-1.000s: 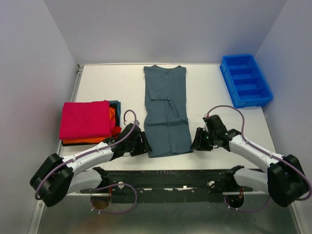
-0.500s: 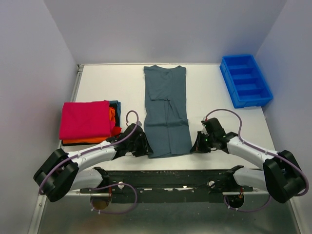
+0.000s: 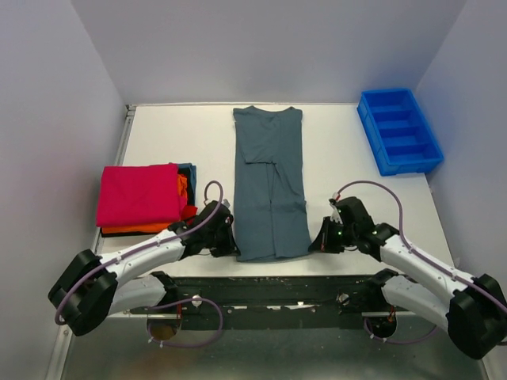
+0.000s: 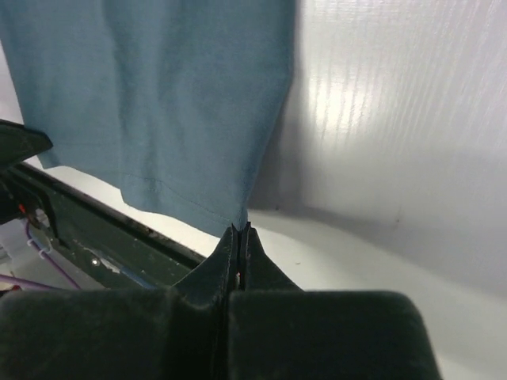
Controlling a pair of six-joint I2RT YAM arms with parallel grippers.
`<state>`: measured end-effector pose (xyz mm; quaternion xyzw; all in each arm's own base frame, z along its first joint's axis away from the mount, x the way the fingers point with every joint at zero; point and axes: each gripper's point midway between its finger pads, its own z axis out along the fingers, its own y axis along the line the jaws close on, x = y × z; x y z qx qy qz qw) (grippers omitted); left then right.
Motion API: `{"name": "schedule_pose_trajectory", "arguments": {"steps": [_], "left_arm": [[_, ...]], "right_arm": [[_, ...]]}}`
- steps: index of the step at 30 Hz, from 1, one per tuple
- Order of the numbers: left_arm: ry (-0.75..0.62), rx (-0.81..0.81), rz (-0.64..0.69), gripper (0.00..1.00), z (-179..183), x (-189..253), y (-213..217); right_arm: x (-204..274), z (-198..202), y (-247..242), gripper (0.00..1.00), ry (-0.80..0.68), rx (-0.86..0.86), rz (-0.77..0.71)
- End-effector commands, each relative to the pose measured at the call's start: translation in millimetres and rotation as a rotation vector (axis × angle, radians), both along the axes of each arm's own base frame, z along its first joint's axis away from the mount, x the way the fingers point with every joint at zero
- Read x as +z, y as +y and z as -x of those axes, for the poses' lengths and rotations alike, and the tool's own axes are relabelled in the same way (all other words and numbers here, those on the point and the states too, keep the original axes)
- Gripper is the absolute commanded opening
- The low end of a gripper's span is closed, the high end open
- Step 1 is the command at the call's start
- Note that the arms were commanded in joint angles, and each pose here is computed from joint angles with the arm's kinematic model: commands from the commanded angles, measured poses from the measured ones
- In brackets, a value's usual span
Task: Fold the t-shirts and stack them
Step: Grab the bottom of the folded rectangular tshirt with both arms, then fold the folded rectangular tshirt in 1/3 of the way
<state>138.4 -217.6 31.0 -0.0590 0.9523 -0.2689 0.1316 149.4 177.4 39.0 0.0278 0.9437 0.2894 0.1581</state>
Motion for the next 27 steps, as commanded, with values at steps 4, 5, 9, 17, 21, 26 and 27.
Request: {"name": "schedule_pose_trajectory", "arguments": {"steps": [4,5,9,17,21,26,27], "left_arm": [[0.002,-0.055,-0.003,0.00,12,24,5],[-0.002,-0.059,-0.002,0.00,10,27,4],[-0.021,-0.075,0.006,0.00,1,39,-5],[-0.111,-0.033,0.028,0.00,-54,73,-8],[-0.186,0.028,0.036,0.00,-99,95,0],[-0.256,0.106,0.034,0.00,-159,114,7],[-0.266,0.124,0.027,0.00,-171,116,8]], "right_arm": [[9,25,-2,0.01,0.049,0.018,-0.038],[12,24,-2,0.01,0.042,0.020,-0.044],[33,12,-1,0.01,-0.011,0.005,-0.035],[79,-48,3,0.01,-0.153,-0.060,0.051],[94,-84,12,0.01,-0.177,-0.066,0.078],[103,-136,17,0.01,-0.182,-0.091,0.112],[108,-146,18,0.01,-0.189,-0.097,0.110]]}}
